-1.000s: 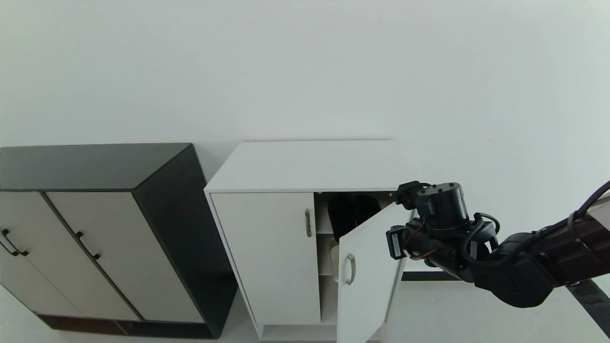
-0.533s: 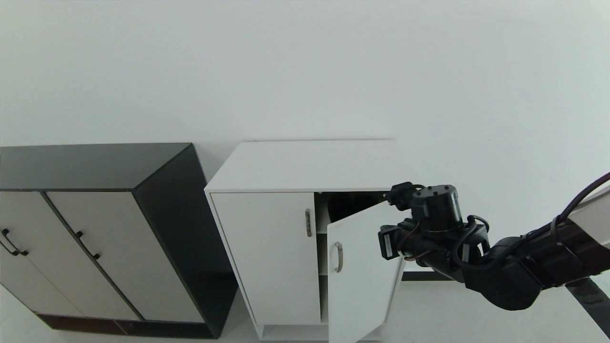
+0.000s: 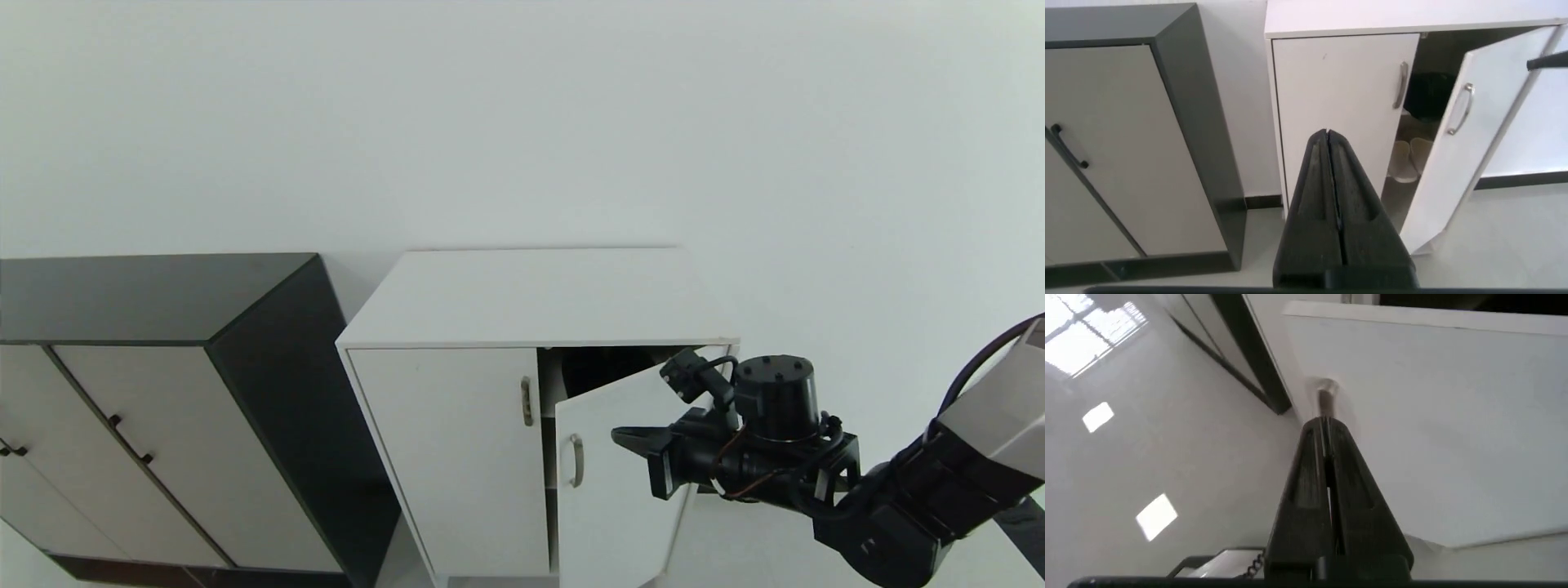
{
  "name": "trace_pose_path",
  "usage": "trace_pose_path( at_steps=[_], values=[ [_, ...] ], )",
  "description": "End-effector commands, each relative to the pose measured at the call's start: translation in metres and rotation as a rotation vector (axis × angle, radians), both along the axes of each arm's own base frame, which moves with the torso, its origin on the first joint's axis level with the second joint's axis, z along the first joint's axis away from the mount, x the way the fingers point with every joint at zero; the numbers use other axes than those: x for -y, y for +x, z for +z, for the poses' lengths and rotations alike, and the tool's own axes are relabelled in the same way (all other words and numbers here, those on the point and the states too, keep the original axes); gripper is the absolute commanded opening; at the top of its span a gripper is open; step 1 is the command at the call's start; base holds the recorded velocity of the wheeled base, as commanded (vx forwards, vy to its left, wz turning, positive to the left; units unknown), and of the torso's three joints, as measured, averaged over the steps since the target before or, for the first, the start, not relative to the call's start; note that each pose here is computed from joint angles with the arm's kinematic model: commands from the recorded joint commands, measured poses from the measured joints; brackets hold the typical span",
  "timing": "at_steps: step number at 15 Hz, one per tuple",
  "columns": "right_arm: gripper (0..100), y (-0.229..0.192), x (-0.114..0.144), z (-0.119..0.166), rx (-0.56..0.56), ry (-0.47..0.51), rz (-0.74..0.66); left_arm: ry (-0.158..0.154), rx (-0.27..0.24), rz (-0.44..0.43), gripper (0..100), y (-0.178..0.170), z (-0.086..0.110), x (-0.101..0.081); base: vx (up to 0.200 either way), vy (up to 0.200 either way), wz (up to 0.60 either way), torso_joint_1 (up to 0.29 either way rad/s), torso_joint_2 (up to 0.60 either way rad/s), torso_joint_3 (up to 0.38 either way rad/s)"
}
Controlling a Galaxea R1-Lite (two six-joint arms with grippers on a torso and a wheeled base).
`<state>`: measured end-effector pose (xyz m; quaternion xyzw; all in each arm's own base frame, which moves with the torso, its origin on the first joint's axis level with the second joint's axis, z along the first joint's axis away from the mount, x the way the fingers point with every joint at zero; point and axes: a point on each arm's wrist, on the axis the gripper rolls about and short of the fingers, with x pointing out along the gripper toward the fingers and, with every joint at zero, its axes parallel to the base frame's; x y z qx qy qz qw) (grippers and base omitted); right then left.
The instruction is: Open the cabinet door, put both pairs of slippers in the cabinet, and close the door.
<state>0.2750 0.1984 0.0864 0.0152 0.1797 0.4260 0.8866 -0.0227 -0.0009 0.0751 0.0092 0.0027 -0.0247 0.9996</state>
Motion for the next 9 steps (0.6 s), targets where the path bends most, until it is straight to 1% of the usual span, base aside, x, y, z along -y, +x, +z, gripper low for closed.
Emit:
trace_pose_path(
  at_steps=[1,3,6,9],
  values=[
    [0,0.001,0.005,-0.011,-0.034,-0.008,0.021,0.0,0.0,0.0,0,0.0,0.0,0.0,0.0,0.0,0.0,0.0,0.0,0.0],
    [0,0.005,0.002,-0.015,-0.029,-0.003,0.02,0.0,0.0,0.0,0,0.0,0.0,0.0,0.0,0.0,0.0,0.0,0.0,0.0],
    [0,0.018,-0.007,-0.022,0.016,0.035,0.015,0.0,0.001,0.0,0,0.0,0.0,0.0,0.0,0.0,0.0,0.0,0.0,0.0],
    [0,0.027,-0.013,-0.029,0.015,0.036,0.015,0.0,0.0,0.0,0,0.0,0.0,0.0,0.0,0.0,0.0,0.0,0.0,0.0]
  ],
)
